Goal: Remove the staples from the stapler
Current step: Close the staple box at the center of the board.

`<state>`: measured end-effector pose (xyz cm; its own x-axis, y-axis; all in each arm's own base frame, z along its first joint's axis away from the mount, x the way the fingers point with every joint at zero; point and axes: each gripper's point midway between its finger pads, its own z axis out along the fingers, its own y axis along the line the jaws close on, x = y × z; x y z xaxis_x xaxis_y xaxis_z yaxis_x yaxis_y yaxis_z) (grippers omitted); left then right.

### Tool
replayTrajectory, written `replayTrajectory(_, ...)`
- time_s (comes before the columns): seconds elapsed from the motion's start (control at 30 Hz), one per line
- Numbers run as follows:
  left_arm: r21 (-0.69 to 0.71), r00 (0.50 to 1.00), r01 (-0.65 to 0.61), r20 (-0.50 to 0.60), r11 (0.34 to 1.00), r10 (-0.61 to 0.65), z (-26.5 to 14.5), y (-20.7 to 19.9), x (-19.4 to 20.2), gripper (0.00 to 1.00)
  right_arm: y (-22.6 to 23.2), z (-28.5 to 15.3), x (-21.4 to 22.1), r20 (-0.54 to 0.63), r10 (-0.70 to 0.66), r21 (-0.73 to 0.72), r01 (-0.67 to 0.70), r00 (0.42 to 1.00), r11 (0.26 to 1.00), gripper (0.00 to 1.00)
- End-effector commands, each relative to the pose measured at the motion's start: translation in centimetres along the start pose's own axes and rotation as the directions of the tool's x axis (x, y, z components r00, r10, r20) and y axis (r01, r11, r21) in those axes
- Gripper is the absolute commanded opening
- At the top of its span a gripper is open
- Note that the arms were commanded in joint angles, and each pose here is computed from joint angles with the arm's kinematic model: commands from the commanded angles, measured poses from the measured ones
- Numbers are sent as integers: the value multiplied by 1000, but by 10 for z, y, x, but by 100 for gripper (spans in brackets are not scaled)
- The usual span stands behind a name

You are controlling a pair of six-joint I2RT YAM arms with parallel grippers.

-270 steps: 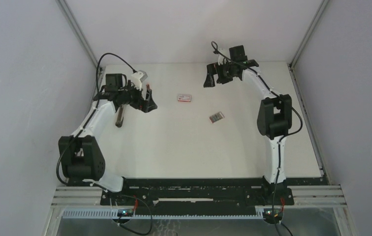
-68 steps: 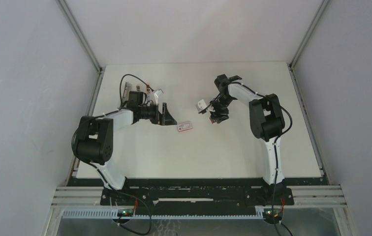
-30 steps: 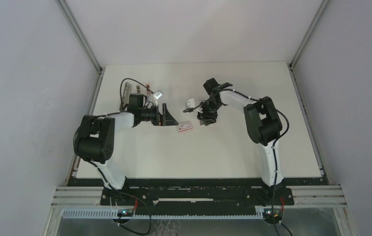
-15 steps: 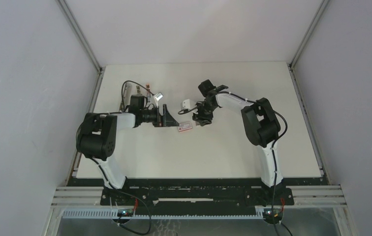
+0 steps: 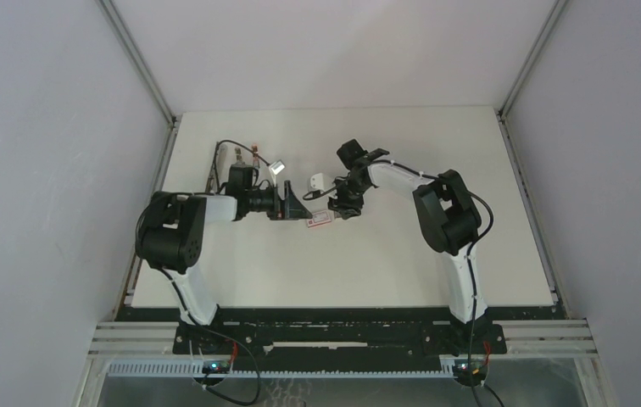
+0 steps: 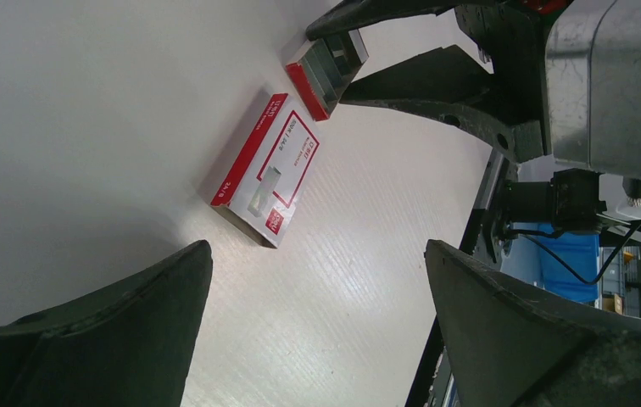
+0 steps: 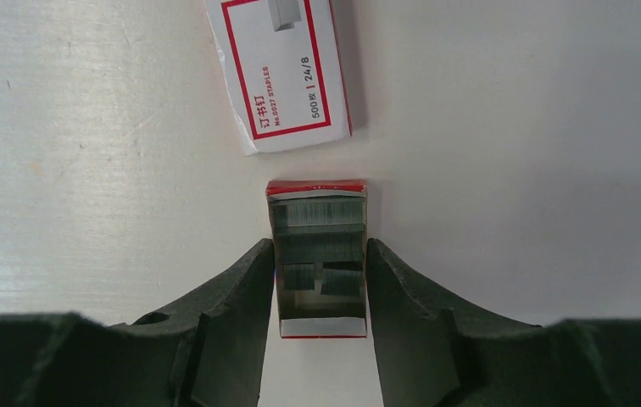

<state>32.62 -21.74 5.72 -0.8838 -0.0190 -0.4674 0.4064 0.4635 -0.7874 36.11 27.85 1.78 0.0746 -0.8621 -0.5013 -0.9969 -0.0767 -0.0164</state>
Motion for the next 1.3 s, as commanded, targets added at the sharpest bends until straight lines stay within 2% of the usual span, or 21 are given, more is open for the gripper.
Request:
replayTrajectory(0.0,45,1000,-4,-14,999,5,4,-8,5,99,-6,-20,-29,48,-38,56,36,998,998,44)
replayTrajectory(1.27,71,999,12,-47,997,-9,12,-12,12,99,-7,-11,-40,32,-53,63,51,998,997,43)
